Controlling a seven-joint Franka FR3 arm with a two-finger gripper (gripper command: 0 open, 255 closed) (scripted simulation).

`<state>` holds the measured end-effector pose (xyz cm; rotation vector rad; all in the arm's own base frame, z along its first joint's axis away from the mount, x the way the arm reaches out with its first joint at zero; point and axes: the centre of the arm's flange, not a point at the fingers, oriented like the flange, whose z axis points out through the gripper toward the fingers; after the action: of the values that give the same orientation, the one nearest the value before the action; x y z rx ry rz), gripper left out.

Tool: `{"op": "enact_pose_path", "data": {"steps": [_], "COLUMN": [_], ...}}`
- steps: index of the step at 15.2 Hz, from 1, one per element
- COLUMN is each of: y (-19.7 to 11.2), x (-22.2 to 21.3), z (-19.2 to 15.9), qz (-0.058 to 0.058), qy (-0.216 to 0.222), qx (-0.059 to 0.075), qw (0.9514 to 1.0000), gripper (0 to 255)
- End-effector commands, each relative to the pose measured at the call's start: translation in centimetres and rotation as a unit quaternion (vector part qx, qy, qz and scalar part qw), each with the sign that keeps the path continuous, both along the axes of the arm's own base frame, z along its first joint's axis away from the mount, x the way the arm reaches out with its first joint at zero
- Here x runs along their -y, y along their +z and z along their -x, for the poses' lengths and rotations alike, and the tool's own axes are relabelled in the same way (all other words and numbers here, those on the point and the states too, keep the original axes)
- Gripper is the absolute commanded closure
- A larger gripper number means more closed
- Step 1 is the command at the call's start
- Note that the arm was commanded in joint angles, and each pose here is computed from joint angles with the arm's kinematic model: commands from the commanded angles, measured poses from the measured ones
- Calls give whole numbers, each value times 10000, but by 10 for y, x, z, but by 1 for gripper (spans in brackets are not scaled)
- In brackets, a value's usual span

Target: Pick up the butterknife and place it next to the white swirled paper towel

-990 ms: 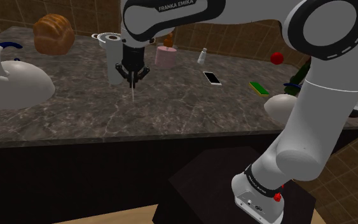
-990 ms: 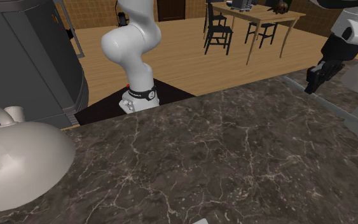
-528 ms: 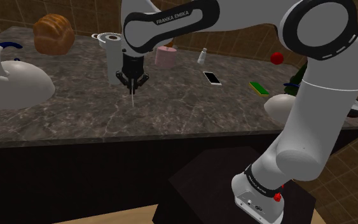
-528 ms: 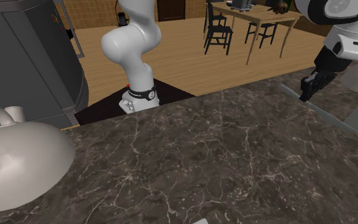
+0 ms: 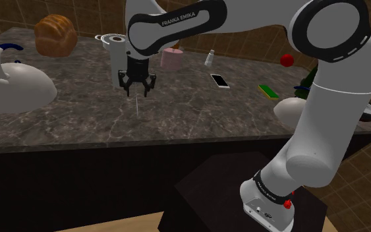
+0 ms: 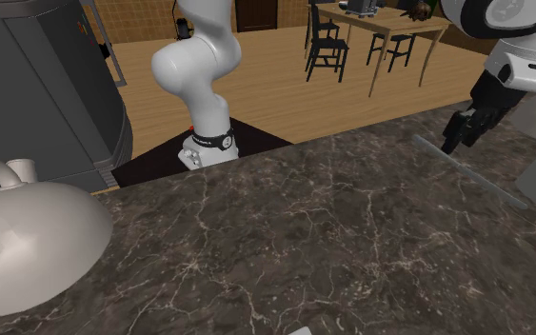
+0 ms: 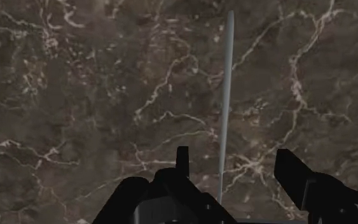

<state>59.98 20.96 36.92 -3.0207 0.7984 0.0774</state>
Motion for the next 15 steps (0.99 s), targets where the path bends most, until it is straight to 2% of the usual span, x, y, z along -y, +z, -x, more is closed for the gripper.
{"op": "enact_pose_path", "data": {"steps": [1, 4, 8, 15], "y": [0, 0, 50, 50], "x": [0, 0, 1, 1], "z": [0, 0, -2, -2], "qz": [0, 0, 0, 0], "qy": [0, 0, 0, 0], "qx": [0, 0, 0, 0], "qw": [10000, 10000, 10000, 10000], "gripper": [0, 0, 0, 0]}}
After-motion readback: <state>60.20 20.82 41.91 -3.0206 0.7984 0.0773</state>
